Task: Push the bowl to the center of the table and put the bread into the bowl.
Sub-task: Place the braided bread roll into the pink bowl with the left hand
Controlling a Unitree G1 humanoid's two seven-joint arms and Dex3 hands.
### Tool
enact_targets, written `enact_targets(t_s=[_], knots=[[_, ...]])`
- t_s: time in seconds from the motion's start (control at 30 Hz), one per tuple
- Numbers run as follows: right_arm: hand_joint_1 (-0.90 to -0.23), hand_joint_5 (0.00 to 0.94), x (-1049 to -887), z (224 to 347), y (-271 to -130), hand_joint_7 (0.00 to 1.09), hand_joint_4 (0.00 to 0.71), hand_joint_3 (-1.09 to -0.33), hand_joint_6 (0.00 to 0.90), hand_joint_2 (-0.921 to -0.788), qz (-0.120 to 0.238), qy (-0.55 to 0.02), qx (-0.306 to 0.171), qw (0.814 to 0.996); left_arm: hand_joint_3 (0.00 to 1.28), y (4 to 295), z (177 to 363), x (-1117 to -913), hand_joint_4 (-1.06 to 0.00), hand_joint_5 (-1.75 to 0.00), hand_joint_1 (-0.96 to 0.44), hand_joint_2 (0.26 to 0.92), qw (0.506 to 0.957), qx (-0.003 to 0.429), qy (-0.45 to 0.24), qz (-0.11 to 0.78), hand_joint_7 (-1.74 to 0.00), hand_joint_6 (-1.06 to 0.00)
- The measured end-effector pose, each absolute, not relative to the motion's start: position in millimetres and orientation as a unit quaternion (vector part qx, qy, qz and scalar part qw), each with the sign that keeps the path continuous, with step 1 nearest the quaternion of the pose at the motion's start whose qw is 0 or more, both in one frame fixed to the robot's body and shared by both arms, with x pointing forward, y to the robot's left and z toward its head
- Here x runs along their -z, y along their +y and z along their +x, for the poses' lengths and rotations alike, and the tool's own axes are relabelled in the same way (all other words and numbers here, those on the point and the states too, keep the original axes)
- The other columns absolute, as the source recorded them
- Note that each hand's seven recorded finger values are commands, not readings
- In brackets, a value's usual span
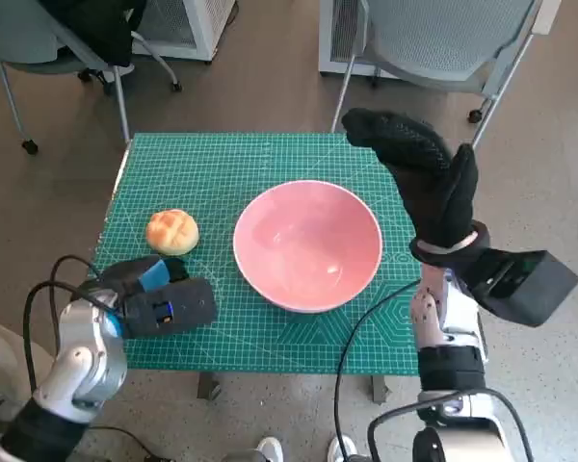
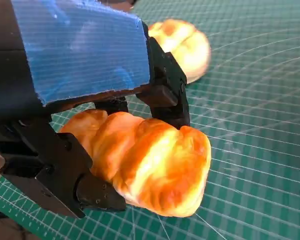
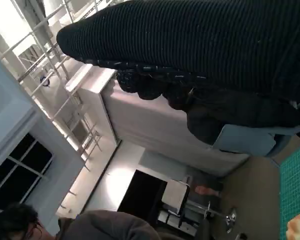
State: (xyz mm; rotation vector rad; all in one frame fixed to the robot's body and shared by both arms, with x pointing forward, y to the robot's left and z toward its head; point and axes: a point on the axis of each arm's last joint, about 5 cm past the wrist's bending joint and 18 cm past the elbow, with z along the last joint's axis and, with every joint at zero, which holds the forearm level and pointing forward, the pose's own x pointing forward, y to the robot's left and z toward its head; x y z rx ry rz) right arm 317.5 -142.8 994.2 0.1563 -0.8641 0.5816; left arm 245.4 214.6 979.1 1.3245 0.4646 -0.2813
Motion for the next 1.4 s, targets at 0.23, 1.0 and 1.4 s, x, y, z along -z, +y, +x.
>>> enact_targets(t_s=[0.23, 1.0, 1.4], knots=[[-0.676, 0.0, -993.9, 317.6, -142.8, 0.29, 0.085, -0.864, -0.001, -0.921, 0.076, -0.412, -0.277, 0.865, 0.42, 210.1, 239.6, -1005.1, -0.69, -1.37, 0.0, 0.71, 0.768, 0.119, 0.154, 0.61, -0.93, -0.74], [-0.676, 0.0, -991.4, 318.1, -142.9, 0.28, 0.082, -0.863, -0.001, -0.921, 0.078, -0.406, -0.278, 0.867, 0.23, 176.7, 237.9, -1101.1, -0.79, -1.16, 0.0, 0.784, 0.792, 0.047, -0.082, 0.603, -0.97, -0.74], [-0.682, 0.0, -991.6, 318.3, -146.6, 0.28, 0.081, -0.859, -0.001, -0.921, 0.082, -0.409, -0.274, 0.867, 0.13, 141.9, 252.9, -1103.4, -0.8, -1.11, 0.0, 0.843, 0.789, 0.061, -0.143, 0.595, -1.03, -0.71]])
